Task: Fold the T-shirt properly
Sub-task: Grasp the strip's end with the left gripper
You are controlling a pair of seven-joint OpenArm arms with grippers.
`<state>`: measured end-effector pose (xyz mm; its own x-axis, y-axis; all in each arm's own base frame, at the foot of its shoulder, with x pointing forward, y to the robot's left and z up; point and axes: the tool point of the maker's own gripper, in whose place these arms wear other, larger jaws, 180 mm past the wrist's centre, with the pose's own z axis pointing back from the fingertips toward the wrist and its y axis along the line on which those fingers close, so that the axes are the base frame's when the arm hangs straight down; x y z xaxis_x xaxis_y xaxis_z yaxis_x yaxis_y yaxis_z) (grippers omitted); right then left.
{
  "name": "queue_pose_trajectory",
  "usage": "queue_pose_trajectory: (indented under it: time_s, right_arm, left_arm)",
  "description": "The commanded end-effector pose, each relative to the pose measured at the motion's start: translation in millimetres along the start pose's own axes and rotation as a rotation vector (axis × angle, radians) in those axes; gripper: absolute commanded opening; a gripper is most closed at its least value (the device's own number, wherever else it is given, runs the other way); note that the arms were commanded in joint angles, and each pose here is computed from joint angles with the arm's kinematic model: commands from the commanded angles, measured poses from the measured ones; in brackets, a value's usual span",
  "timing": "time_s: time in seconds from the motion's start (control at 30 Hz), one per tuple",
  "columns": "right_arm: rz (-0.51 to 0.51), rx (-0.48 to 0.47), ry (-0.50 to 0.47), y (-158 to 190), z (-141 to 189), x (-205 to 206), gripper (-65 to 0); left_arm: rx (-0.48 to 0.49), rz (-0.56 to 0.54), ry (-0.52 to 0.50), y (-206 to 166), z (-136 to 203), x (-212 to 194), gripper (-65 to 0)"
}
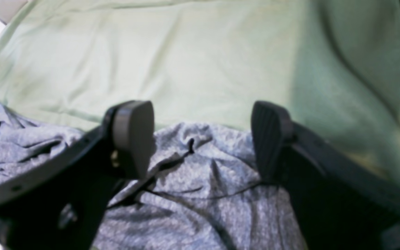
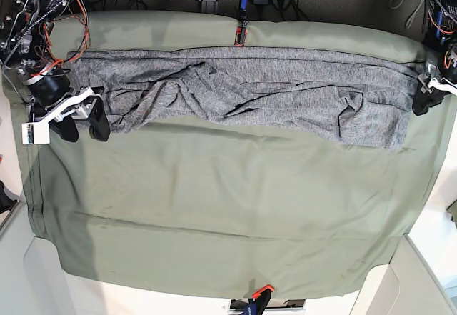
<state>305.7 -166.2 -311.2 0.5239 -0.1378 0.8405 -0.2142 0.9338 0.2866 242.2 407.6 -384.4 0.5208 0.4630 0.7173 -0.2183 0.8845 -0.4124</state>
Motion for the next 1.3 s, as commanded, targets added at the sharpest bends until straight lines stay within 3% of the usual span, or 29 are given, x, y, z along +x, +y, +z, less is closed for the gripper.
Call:
queue_pose_trajectory:
  time_s: [0.0,0.2,0.4,0.8,1.1,1.17,1.27]
  right_arm:
    - [0.016,0.013,-0.051,2,2,15,-21.7]
    - [0.016,0.014,-0.053,2,2,16,-21.7]
    - [0.014,0.015,-0.054,3,2,16,-21.8]
    - [-0.002,0.034,-0.064,6,2,18,-21.7]
    - [-0.001,0.034,-0.064,6,2,17,-21.7]
    - [-0.001,0.033,-0.063,6,2,17,-21.7]
    - [-0.001,0.033,-0.064,6,2,18,-21.7]
  left_arm:
    - [-0.007,-0.016,0.002,-1,2,4,-22.6]
    - [-0.037,0.026,0.084,-8,0,-17,-22.6]
    - [-0.082,0.075,0.05,-18,-2,-14,-22.6]
    - [-0.116,0.068,0.007,-31,-13,5,-22.6]
    - [-0.178,0.015,0.12,-58,-33,-20,-23.2]
    - [-0.185,0.008,0.135,-61,-34,-25,-27.9]
    - [-0.182,0.003,0.14,-61,-35,-26,-53.2]
